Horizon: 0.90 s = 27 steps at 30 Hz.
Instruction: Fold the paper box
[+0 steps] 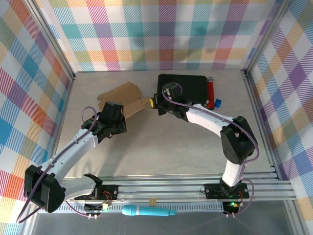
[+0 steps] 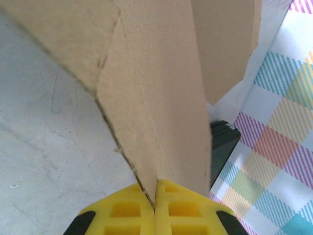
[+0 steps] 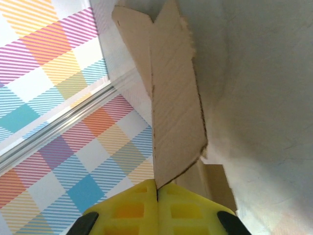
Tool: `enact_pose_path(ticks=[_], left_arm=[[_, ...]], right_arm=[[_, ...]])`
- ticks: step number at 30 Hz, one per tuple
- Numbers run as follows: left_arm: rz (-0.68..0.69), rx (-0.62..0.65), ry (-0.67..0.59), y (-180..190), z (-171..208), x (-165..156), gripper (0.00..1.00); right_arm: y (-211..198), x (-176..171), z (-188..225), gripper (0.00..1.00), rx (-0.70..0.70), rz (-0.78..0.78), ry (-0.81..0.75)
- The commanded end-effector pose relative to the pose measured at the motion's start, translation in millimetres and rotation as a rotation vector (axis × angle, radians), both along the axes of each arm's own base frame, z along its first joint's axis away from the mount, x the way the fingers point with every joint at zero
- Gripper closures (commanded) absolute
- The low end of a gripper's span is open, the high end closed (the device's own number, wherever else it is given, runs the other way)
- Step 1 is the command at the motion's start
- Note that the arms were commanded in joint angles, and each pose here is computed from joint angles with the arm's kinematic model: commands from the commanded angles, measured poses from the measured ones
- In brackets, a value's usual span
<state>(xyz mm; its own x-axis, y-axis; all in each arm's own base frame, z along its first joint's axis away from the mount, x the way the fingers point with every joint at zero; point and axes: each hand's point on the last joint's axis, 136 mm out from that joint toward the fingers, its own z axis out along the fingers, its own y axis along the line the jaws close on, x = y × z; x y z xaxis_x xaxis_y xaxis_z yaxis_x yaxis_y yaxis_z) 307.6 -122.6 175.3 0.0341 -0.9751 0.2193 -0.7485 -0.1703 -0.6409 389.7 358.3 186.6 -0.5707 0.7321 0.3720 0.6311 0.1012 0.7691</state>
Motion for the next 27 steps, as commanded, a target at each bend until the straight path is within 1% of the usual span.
enact_pose_path(ticks=[1,4,6,9,10,13,16,18,19,21,22,24,26,27], left_arm=[[-0.003,0.043,-0.022,9.6,23.0,-2.4,1.00],[-0.039,0.122,-0.036,21.0,53.3,-1.8,1.00],[-0.079,0.183,-0.051,28.5,79.8,0.4,1.00],[-0.161,0.269,-0.062,34.7,115.8,4.4,1.00],[-0.191,0.293,-0.065,35.1,125.1,6.0,1.00],[-0.271,0.332,-0.058,33.6,148.5,10.7,1.00],[-0.329,0.378,-0.069,32.0,172.0,15.4,1.00],[-0.348,0.393,-0.065,31.5,183.5,16.1,1.00],[-0.356,0.398,-0.068,30.6,188.3,17.5,1.00],[-0.354,0.390,-0.084,28.9,195.4,19.6,1.00],[-0.350,0.386,-0.106,27.3,199.2,22.2,1.00],[-0.331,0.371,-0.148,25.6,203.9,27.8,1.00],[-0.306,0.334,-0.190,21.2,207.2,34.4,1.00],[-0.291,0.312,-0.211,18.9,209.5,37.7,1.00]], right_arm=[[-3.9,-7.4,32.1,0.92,-0.006,0.044,-0.043],[-14.1,-3.3,51.7,0.72,-0.041,0.075,-0.121],[-24.8,-2.3,70.7,0.61,-0.097,0.131,-0.191],[-40.8,-2.5,103.1,0.50,-0.215,0.232,-0.348],[-44.2,-2.8,114.2,0.49,-0.255,0.269,-0.420],[-53.2,-9.1,155.9,0.49,-0.425,0.405,-0.709],[-58.2,-24.3,199.0,0.49,-0.585,0.525,-1.051],[-64.8,-34.4,217.8,0.50,-0.690,0.551,-1.254],[-69.6,-36.3,223.1,0.50,-0.730,0.539,-1.311],[-76.1,-39.0,229.8,0.48,-0.750,0.527,-1.317],[-75.4,-42.1,232.5,0.48,-0.725,0.535,-1.293],[-69.5,-50.8,234.7,0.49,-0.620,0.548,-1.214],[-70.8,-54.3,223.5,0.53,-0.506,0.483,-1.029],[-72.0,-56.3,214.9,0.56,-0.423,0.428,-0.902]])
